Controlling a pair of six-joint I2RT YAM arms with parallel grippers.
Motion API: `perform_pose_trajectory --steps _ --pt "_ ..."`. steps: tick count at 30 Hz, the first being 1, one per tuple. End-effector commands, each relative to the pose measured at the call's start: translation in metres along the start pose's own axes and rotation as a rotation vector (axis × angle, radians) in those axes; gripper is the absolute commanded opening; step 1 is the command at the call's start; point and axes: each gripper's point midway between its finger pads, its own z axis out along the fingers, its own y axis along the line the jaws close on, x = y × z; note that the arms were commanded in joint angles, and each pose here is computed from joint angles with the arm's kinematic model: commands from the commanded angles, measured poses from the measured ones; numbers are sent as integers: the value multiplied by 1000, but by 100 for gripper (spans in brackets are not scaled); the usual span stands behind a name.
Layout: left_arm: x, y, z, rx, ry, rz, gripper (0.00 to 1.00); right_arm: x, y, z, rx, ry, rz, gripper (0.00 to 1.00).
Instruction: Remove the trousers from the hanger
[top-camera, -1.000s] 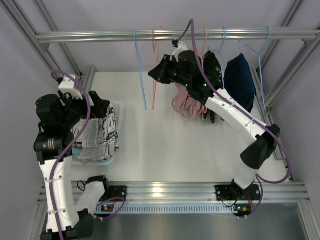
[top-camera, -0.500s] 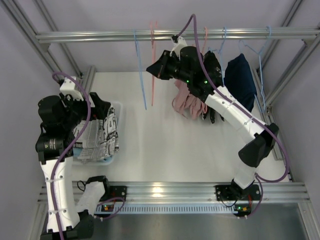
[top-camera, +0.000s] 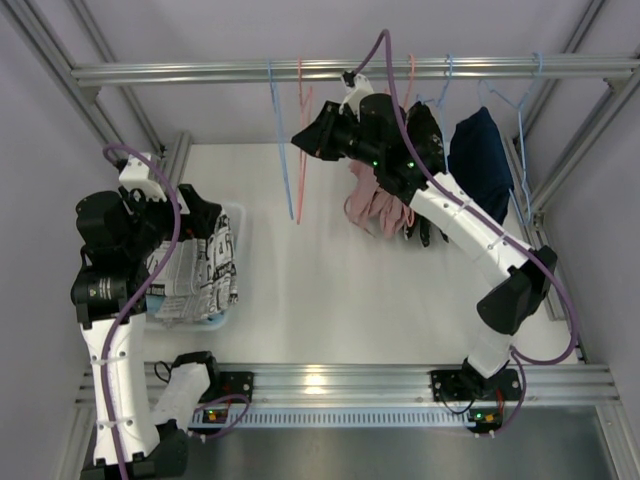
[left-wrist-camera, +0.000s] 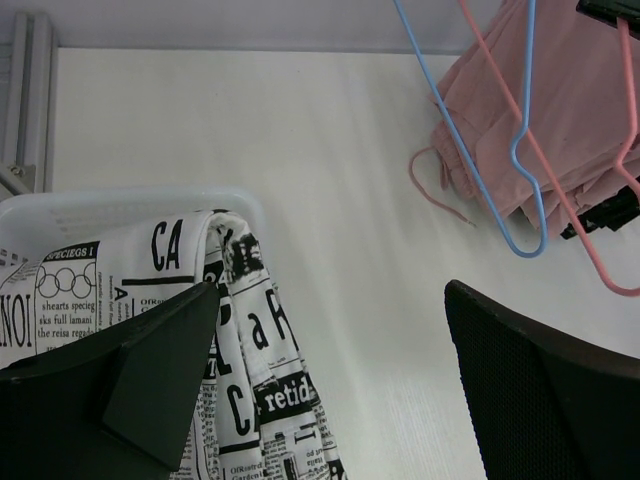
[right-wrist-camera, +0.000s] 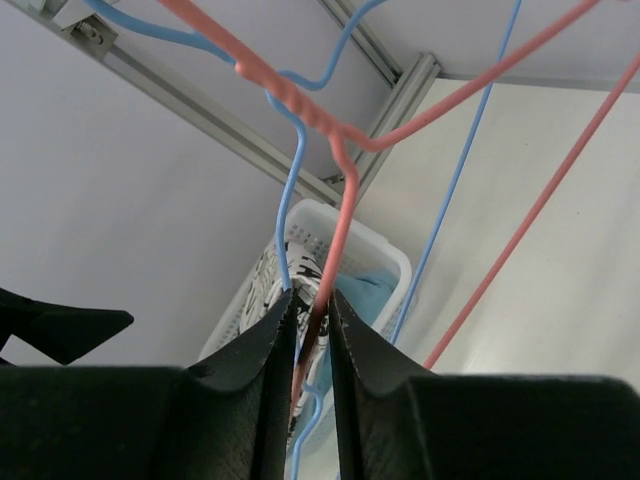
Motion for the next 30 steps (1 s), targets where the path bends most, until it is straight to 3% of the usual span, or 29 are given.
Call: perform_pose_trajectory --steps 1,3,6,7,9,10,11,19,27,30 --pt "-17 -3 -6 -3 -61 19 99 -5 -31 12 65 -28 46 19" --pt "-17 -2 -6 -5 -63 21 99 -2 -33 12 67 -22 49 22" --pt "-18 -4 -8 2 -72 31 99 0 -31 9 61 -20 51 48" --pt "-18 -5 -9 5 -77 33 99 -3 -26 3 49 -25 51 61" --pt "-24 -11 -12 31 -114 51 99 1 -28 -2 53 -19 58 72" --pt "-24 -13 -13 41 -119 55 99 -6 -21 -12 39 -36 53 84" --pt "-25 -18 -14 67 -123 59 99 -6 -19 -17 34 -39 53 87" --pt "-33 -33 -17 147 -152 86 99 -28 16 -89 -59 -138 -42 92" --pt "-26 -43 -18 216 -159 98 99 -44 48 -174 -160 -263 -290 93" --pt "-25 -43 -16 220 -153 92 99 -51 35 -197 -88 -300 -291 97"
